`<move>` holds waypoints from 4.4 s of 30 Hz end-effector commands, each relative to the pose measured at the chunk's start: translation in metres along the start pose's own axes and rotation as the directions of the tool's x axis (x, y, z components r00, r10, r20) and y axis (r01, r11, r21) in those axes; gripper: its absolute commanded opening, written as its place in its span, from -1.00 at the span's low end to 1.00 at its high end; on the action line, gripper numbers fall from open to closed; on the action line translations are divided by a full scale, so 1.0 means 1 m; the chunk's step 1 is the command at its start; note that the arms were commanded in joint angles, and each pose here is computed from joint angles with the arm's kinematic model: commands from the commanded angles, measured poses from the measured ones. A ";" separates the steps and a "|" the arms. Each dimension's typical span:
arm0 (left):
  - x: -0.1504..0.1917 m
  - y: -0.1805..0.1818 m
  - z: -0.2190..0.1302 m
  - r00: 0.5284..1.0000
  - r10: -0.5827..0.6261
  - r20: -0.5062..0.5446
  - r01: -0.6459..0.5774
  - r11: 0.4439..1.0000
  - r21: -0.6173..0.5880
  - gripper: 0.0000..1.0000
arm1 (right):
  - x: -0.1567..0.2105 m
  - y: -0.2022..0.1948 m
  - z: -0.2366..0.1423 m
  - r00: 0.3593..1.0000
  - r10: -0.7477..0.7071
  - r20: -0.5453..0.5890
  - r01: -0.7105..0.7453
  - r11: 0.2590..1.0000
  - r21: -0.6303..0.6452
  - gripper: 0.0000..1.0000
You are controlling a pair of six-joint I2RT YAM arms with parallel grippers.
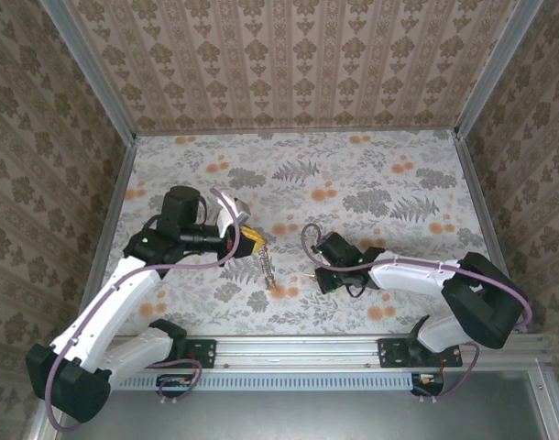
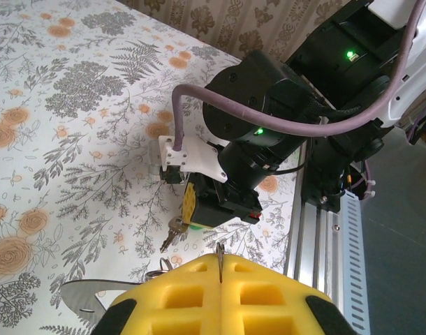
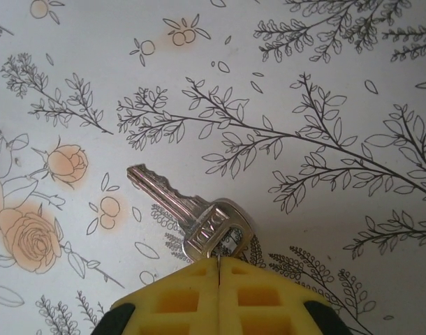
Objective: Put the keys on the keyring
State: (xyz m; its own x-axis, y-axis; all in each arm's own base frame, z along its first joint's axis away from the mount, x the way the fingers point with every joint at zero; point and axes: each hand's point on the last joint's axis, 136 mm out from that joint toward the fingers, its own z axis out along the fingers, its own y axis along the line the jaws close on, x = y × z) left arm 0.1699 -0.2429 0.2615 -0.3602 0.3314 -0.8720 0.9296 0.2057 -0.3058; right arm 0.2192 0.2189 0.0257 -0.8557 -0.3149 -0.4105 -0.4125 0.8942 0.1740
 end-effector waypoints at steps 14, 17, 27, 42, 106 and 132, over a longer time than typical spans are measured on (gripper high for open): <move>-0.019 -0.022 -0.017 0.994 0.059 0.089 -0.061 0.998 0.027 -1.00 | 0.041 0.008 -0.136 0.856 -0.053 -0.514 0.146 0.979 0.142 -1.00; -0.020 -0.025 -0.019 0.994 0.059 0.095 -0.062 0.997 0.037 -1.00 | 0.060 0.011 -0.138 0.784 -0.062 -0.617 0.168 0.979 0.115 -1.00; -0.025 -0.035 -0.024 0.989 0.079 0.127 -0.087 0.994 0.060 -1.00 | 0.075 0.009 -0.088 0.686 -0.068 -0.724 0.180 0.980 0.079 -1.00; -0.022 -0.032 -0.024 0.989 0.069 0.129 -0.077 0.995 0.058 -1.00 | 0.062 -0.007 -0.010 0.635 -0.077 -0.768 0.151 0.988 0.025 -1.00; -0.014 -0.013 -0.008 0.997 -0.004 0.080 -0.002 0.997 0.076 -1.00 | 0.041 -0.008 -0.014 0.969 0.231 -0.091 -0.240 0.965 -0.108 -0.20; -0.011 -0.011 -0.007 0.997 -0.012 0.070 0.008 0.998 0.070 -1.00 | 0.051 0.011 -0.012 0.973 0.200 -0.116 -0.221 0.950 -0.220 -0.43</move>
State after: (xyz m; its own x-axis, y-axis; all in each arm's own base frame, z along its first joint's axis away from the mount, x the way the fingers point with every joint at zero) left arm 0.1629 -0.2411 0.2716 -0.3715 0.2808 -0.8850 0.9272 0.1612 -0.3381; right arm 0.1741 0.2020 0.0186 -0.9456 -0.1579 -0.2846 -0.2697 0.8696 0.4136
